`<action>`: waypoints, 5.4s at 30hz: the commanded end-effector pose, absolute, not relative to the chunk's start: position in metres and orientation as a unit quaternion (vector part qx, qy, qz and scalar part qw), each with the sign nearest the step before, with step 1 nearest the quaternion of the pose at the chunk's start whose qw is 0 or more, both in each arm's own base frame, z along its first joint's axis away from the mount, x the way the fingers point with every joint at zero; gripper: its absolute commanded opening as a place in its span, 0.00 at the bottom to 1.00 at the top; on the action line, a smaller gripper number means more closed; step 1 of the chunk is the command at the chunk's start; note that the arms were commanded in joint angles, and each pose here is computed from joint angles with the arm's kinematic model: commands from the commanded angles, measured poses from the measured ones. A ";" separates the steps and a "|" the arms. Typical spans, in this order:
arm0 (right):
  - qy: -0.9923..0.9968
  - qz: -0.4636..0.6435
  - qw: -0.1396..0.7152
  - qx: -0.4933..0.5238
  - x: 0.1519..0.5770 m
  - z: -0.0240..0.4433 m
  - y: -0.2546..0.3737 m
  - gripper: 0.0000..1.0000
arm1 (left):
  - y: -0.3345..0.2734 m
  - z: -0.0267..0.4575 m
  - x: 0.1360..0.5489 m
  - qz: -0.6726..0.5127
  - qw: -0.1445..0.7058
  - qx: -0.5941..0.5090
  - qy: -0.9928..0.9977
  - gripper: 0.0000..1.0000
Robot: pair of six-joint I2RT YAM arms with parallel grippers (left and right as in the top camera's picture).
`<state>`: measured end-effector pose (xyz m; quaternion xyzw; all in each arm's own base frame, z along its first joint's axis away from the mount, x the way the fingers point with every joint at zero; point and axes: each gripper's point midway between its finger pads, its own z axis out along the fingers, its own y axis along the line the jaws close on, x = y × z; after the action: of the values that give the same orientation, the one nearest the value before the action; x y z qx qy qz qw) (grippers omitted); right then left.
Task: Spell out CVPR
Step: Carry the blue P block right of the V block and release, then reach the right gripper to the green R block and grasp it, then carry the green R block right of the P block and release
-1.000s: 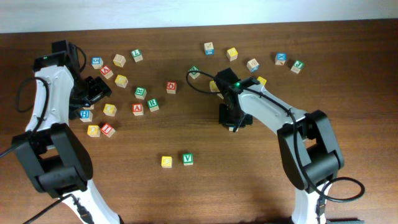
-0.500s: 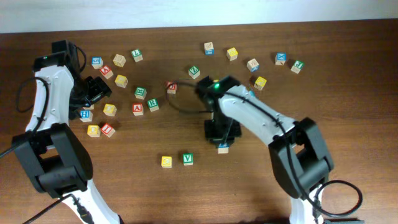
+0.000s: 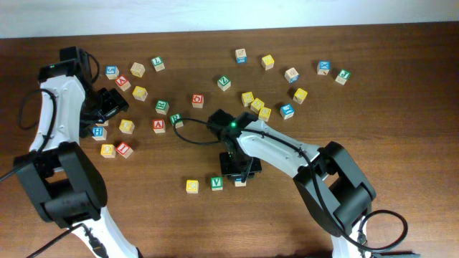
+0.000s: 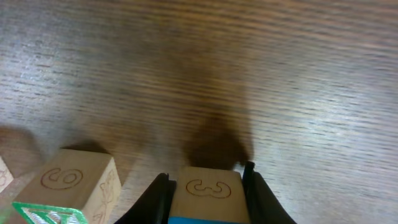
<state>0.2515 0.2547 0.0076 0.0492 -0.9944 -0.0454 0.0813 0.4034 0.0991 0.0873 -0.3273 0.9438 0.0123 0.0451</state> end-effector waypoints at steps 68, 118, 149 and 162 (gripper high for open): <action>-0.981 -0.080 -0.139 0.104 0.376 0.137 0.287 0.90 | 0.102 0.083 0.401 0.017 0.039 -0.336 0.941 0.99; -0.929 -0.133 -0.289 0.190 0.429 0.013 0.433 0.48 | 0.103 0.083 0.400 0.017 0.037 -0.337 0.941 0.99; -0.970 -0.057 -0.215 0.096 0.394 0.185 0.259 0.16 | 0.105 0.083 0.400 0.019 0.038 -0.339 0.940 0.99; -0.997 0.044 0.065 0.018 0.277 0.077 0.173 0.15 | 0.105 0.083 0.400 0.019 0.038 -0.339 0.940 0.99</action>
<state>0.3042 0.1744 0.1044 0.0416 -0.9977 0.0519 0.0143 0.4016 0.1026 0.0872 -0.3316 0.9424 0.0127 0.0431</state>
